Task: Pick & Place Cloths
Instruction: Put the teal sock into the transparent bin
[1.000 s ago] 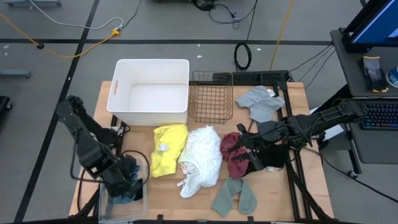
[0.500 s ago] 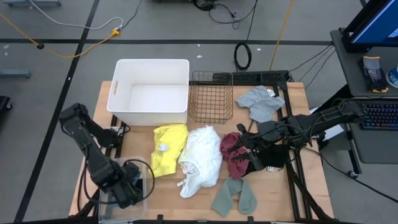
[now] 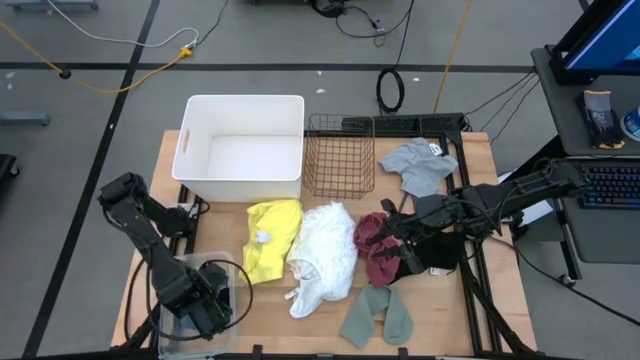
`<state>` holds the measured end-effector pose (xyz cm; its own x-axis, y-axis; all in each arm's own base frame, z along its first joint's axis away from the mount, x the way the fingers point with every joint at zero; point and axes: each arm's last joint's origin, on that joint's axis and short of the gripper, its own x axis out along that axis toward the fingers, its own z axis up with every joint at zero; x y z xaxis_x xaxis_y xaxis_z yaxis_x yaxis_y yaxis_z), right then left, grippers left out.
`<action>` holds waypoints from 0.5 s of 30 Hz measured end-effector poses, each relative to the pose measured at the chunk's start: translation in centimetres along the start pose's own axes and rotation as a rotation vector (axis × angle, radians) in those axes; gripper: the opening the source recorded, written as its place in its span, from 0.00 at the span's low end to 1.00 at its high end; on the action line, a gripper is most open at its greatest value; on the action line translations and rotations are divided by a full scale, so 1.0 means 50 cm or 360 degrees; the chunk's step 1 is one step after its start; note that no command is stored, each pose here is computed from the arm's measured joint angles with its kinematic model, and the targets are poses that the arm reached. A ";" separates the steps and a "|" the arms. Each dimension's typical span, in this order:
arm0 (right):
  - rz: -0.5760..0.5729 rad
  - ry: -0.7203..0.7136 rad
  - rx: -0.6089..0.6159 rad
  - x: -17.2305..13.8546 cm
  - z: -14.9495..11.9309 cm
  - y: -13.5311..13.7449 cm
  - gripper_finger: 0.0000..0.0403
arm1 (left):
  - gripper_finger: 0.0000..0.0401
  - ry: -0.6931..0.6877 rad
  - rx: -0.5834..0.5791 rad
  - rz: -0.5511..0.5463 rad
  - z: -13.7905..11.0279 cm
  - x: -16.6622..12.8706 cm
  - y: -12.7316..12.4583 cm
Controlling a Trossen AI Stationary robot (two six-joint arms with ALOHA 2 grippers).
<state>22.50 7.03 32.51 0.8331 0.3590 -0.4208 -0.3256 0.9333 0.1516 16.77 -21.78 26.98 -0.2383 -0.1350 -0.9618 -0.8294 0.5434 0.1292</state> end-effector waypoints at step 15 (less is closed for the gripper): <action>0.0000 0.0003 0.0000 0.000 0.000 0.000 0.32 | 0.08 -0.0046 0.0045 0.0064 -0.002 0.024 -0.017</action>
<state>22.50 7.02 32.50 0.8323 0.3589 -0.4225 -0.3254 0.9333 0.1519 17.13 -22.49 25.72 -0.2559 -0.0888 -0.9626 -0.8048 0.5712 0.1613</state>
